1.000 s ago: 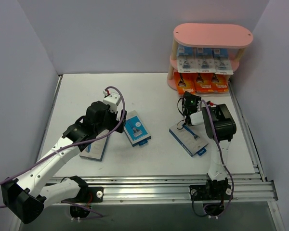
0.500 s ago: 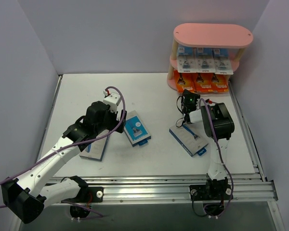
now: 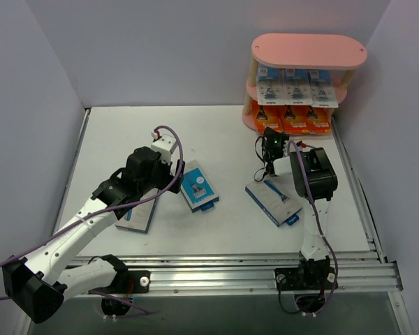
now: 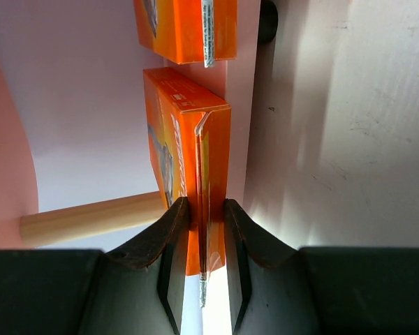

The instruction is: Place and organize the shaving razors onto the shelf

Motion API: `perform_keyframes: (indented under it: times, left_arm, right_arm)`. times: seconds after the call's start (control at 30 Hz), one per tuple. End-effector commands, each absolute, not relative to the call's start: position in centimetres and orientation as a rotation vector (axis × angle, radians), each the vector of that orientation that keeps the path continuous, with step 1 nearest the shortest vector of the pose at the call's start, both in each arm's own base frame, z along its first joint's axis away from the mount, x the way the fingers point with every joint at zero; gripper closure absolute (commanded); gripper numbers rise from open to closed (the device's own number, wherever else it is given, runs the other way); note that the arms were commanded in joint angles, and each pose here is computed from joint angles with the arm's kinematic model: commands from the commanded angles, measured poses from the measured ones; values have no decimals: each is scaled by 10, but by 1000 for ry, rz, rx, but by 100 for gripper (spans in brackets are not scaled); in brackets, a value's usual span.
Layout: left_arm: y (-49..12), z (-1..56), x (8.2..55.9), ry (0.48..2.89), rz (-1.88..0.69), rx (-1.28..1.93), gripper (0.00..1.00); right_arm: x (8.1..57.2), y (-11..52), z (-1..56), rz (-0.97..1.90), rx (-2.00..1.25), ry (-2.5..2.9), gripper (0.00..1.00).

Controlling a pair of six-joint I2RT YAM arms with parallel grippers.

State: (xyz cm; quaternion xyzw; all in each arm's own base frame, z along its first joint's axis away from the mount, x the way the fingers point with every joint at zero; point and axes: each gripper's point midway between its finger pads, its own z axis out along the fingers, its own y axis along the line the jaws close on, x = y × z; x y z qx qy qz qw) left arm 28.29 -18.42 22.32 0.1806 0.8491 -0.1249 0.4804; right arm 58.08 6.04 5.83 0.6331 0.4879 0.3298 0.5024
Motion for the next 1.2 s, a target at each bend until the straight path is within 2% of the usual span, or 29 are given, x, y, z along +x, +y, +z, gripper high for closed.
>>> perform_keyframes:
  times: [0.0, 0.3, 0.57, 0.7, 0.97, 1.17]
  left_arm:
    - [-186, 226, 284, 2058, -295, 449, 6]
    - [-186, 224, 284, 2061, -293, 451, 6]
    - [-186, 224, 285, 2063, -290, 452, 6]
    - [-186, 224, 285, 2063, -288, 454, 6]
    - [-186, 224, 285, 2063, -288, 454, 6]
    - [-186, 224, 284, 2062, -289, 454, 6]
  right_arm:
    - [594, 54, 81, 825, 1524, 1089, 92]
    - [599, 55, 79, 843, 1526, 1089, 91]
    - [603, 57, 76, 859, 1527, 1091, 85]
    - [605, 59, 77, 862, 1523, 1096, 74]
    - [604, 59, 76, 861, 1524, 1102, 60]
    - [604, 60, 77, 867, 1521, 1114, 53]
